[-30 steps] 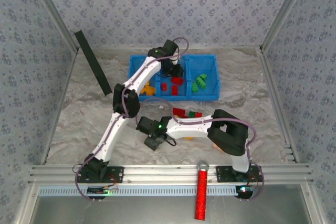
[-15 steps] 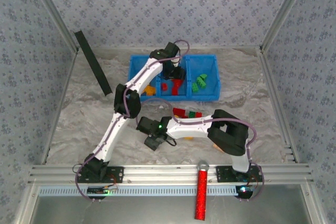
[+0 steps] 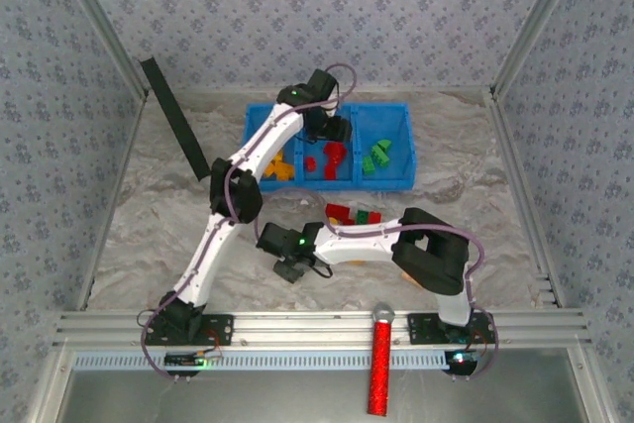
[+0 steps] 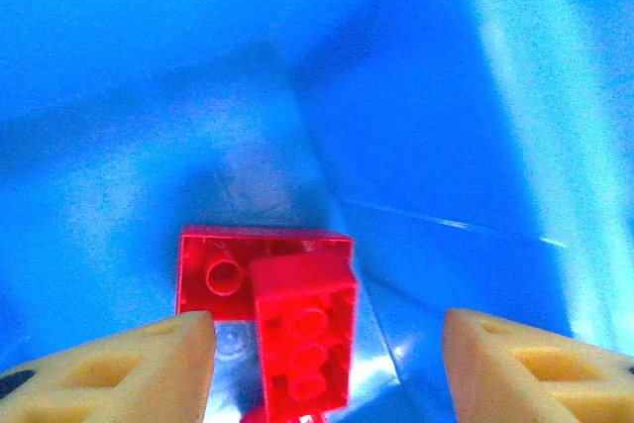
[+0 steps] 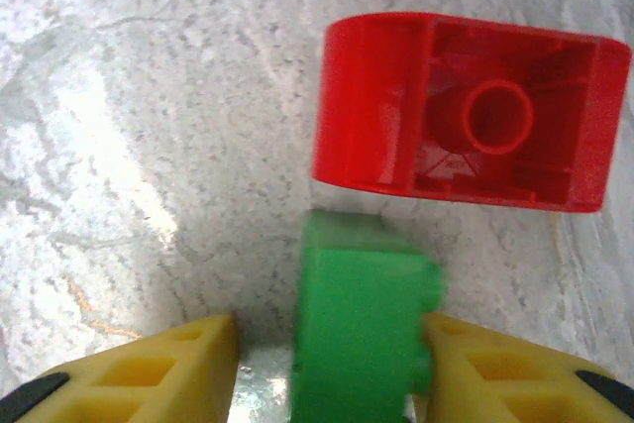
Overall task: Sort the legos into containers by color
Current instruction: Pick up the lego from the bottom-center of the table.
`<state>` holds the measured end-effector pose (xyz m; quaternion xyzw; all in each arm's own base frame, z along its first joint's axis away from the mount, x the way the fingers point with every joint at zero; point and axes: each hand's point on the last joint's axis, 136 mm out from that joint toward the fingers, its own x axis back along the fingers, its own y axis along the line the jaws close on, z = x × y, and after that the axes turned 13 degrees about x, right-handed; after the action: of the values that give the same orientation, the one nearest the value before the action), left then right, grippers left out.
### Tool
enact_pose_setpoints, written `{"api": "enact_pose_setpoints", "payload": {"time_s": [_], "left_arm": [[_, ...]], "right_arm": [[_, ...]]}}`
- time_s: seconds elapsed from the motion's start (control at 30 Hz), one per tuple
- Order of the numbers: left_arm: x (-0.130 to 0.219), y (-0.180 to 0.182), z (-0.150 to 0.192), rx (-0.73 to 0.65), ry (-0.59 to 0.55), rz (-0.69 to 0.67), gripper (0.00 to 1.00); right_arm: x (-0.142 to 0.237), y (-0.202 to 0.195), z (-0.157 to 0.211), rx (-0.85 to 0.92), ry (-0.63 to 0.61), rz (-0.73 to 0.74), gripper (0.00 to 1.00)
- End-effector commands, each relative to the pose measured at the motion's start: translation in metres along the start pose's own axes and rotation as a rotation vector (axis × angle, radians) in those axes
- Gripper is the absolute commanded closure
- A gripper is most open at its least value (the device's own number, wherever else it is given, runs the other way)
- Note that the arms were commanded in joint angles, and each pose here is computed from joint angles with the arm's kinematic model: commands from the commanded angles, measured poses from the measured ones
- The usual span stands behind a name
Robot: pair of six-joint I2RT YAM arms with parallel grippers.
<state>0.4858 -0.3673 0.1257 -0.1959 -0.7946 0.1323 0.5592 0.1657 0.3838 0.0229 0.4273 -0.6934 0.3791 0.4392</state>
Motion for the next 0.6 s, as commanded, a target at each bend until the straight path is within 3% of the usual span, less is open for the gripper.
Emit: {"api": "enact_pose_setpoints", "payload": {"time_s": [0.0,0.27,0.57], "left_arm": [[0.062,-0.032,-0.013,-0.065,-0.087,0.057,0.37],[0.116,-0.052,-0.020,-0.110,-0.156,0.106,0.36],[0.204,-0.066,-0.037,-0.187,-0.329,0.122,0.34]], "right_arm": [[-0.008,-0.002,0.026,0.018,0.092,0.019,0.57],[-0.005,-0.005,0.029,0.016,0.108,0.030,0.72],[0.036,-0.012,0.017,-0.023,0.032,-0.050,0.76]]}}
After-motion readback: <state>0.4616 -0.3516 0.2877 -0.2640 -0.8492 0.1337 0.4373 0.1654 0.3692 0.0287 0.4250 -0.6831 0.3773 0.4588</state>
